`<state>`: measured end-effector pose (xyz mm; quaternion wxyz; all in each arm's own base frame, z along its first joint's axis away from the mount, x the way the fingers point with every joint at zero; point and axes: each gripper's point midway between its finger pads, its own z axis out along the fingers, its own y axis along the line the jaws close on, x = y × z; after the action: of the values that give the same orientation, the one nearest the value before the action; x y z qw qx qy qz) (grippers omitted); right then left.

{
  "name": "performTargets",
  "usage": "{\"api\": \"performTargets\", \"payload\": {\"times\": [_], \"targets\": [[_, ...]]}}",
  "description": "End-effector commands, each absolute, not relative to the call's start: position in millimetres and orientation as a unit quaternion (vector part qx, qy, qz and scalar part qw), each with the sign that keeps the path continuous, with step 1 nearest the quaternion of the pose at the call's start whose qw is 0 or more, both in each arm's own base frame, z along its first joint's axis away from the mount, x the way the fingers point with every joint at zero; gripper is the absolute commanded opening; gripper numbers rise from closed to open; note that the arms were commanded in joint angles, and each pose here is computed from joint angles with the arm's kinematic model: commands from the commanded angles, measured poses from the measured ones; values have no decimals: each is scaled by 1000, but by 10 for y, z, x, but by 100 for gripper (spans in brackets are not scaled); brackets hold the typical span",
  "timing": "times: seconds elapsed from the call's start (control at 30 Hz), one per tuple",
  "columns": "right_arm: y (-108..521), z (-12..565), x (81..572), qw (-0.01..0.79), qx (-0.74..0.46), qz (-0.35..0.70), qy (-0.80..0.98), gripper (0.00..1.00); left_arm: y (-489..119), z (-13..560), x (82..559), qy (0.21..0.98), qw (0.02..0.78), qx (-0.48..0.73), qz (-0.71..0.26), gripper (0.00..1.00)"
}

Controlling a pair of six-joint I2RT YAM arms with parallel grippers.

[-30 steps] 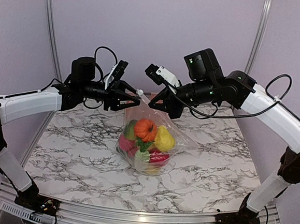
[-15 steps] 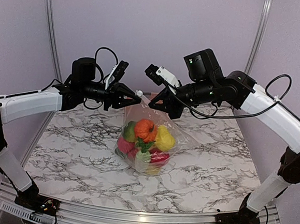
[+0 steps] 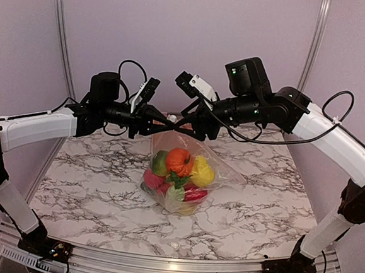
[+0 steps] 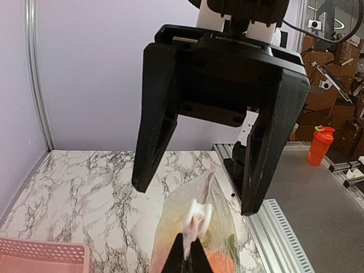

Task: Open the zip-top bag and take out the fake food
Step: Pick up the zipper food storage bag at the center of the board, then unzip the zipper food storage bag at the center of the board.

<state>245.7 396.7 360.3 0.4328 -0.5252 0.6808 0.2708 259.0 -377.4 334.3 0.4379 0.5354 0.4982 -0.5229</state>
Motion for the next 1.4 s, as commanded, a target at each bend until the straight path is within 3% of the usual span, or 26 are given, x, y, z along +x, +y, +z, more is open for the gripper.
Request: {"api": "performTargets", "payload": {"times": [0.0,0.13,0.67,0.93,1.13,1.37], "targets": [[4050,3814,2410,461,-539,284,645,53,-3761,3346,2552,498,442,540,-514,0],[4109,3833,2392,460,-549,293,634,43,-3756,3374,2544,498,445,541,-511,0],[4188,3770,2501,459,-537,288,646,24,-3755,3393,2532,498,450,543,-505,0],[4164,3771,2514,461,-532,285,651,24,-3753,3367,2533,500,448,544,-503,0],[4152,3759,2555,464,-525,277,657,17,-3751,3376,2537,501,450,544,-501,0],[4149,3686,2564,456,-527,273,664,3,-3750,3378,2557,502,456,542,-496,0]]}}
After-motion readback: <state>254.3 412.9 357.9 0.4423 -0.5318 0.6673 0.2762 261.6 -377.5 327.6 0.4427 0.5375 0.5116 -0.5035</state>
